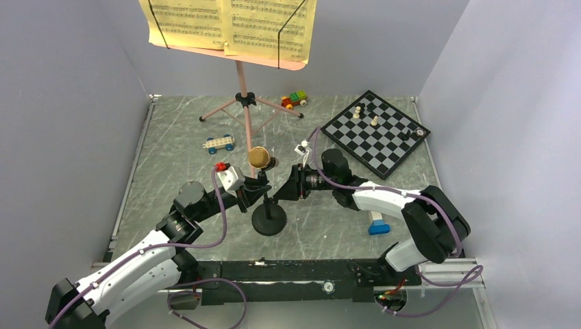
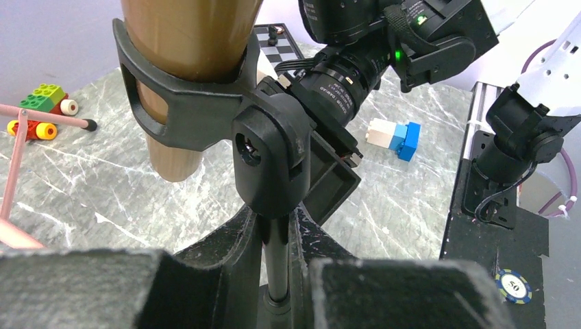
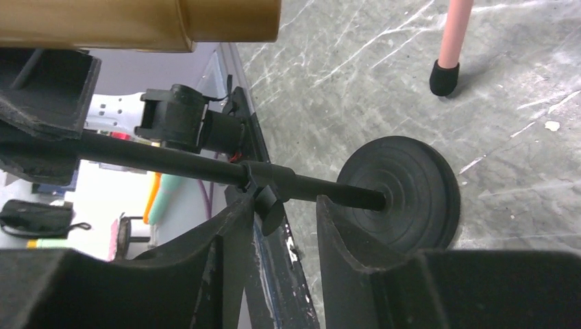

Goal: Pack up the instrument practice props

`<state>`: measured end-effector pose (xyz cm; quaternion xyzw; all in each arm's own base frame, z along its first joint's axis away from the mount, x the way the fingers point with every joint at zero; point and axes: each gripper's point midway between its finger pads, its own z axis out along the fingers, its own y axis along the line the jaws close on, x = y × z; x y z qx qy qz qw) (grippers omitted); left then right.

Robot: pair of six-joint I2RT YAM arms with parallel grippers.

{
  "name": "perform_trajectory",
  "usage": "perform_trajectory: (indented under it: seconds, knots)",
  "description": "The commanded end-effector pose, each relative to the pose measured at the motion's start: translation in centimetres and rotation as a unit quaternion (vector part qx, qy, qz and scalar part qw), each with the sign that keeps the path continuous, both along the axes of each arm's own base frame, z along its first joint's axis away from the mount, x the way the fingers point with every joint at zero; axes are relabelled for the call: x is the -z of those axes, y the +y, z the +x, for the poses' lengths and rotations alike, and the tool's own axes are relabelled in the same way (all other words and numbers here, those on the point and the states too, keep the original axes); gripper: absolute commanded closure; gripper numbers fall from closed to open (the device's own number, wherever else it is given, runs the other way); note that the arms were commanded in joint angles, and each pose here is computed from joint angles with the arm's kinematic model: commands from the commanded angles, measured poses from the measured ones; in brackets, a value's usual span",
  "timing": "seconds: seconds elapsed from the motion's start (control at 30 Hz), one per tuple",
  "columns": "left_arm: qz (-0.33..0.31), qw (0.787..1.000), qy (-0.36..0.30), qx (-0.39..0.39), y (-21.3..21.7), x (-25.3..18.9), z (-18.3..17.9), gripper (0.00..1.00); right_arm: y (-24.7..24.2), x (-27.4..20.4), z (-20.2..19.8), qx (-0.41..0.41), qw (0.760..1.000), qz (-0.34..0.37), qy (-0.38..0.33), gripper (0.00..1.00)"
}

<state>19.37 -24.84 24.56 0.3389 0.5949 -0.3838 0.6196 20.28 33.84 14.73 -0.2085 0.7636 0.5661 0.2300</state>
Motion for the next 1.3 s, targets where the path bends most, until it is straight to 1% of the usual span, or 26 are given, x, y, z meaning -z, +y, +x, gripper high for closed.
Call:
perform_trajectory:
  seconds: [0.0, 0.07, 0.13, 0.2, 0.3, 0.4, 0.43, 0.57, 0.6, 0.7, 0.77, 0.8, 0.87, 0.93, 1.07, 1.17, 1.27]
  knots:
    - [-0.017, 0.999, -0.045, 0.016, -0.1, -2.7, -0.7, 1.00, 0.8, -2.7, 1.3, -0.011, 0.998, 0.051, -0.032, 0.62]
    - [-0.017, 0.999, -0.043, 0.016, -0.2, -2.6, -0.7, 1.00, 0.9, -2.5, 1.3, -0.018, 0.998, 0.052, -0.034, 0.68]
    - [-0.017, 0.999, -0.042, 0.015, -0.2, -2.5, -0.6, 1.00, 0.9, -2.6, 1.0, -0.027, 0.997, 0.058, -0.035, 0.71]
    - [-0.017, 0.999, -0.041, 0.015, -0.2, -2.4, -0.6, 1.00, 1.0, -2.5, 0.8, -0.036, 0.997, 0.062, -0.034, 0.71]
    - [-0.016, 0.999, -0.038, 0.013, -0.2, -2.3, -0.5, 1.00, 0.9, -2.4, 0.4, -0.045, 0.996, 0.064, -0.033, 0.68]
    - [-0.018, 0.999, -0.037, 0.010, -0.2, -2.3, -0.4, 1.00, 0.9, -2.0, 0.2, -0.049, 0.997, 0.058, -0.034, 0.69]
    - [-0.018, 0.999, -0.035, 0.008, -0.2, -2.3, -0.3, 1.00, 0.8, -1.8, 0.3, -0.049, 0.997, 0.053, -0.033, 0.72]
    - [-0.023, 1.000, -0.021, 0.003, -0.2, -2.2, -0.1, 1.00, 0.8, -1.2, 0.2, -0.051, 0.997, 0.037, -0.039, 0.98]
    - [-0.025, 1.000, -0.017, 0.000, -0.1, -2.2, 0.0, 1.00, 0.7, -1.0, 0.2, -0.048, 0.997, 0.029, -0.045, 1.00]
    - [-0.030, 1.000, -0.006, -0.006, -0.1, -2.0, 0.1, 1.00, 0.7, -0.4, 0.3, -0.032, 0.996, -0.009, -0.085, 1.00]
    - [-0.030, 0.999, 0.004, -0.009, -0.2, -1.6, 0.3, 1.00, 0.6, -0.1, 0.4, -0.011, 0.990, -0.045, -0.136, 1.00]
    - [-0.029, 0.999, 0.009, -0.011, -0.1, -1.3, 0.4, 1.00, 0.7, 0.0, 0.1, -0.004, 0.984, -0.061, -0.168, 1.00]
    - [-0.026, 0.999, 0.021, -0.017, -0.2, -0.8, 0.6, 1.00, 0.8, 0.3, -0.5, 0.010, 0.965, -0.092, -0.245, 1.00]
    - [-0.022, 0.999, 0.028, -0.017, -0.3, -0.5, 0.7, 1.00, 0.9, 0.4, -1.3, 0.018, 0.952, -0.105, -0.288, 1.00]
    - [-0.023, 0.999, 0.033, -0.014, -0.5, -0.4, 0.7, 1.00, 0.6, 0.9, -1.9, 0.035, 0.934, -0.127, -0.331, 1.00]
    - [-0.022, 0.999, 0.033, -0.015, -0.4, -0.3, 0.7, 1.00, -0.2, 0.7, -1.6, 0.063, 0.920, -0.144, -0.359, 1.00]
    - [-0.022, 0.999, 0.035, -0.016, -0.3, 0.0, 0.6, 1.00, -1.0, 0.3, -1.4, 0.083, 0.917, -0.152, -0.360, 1.00]
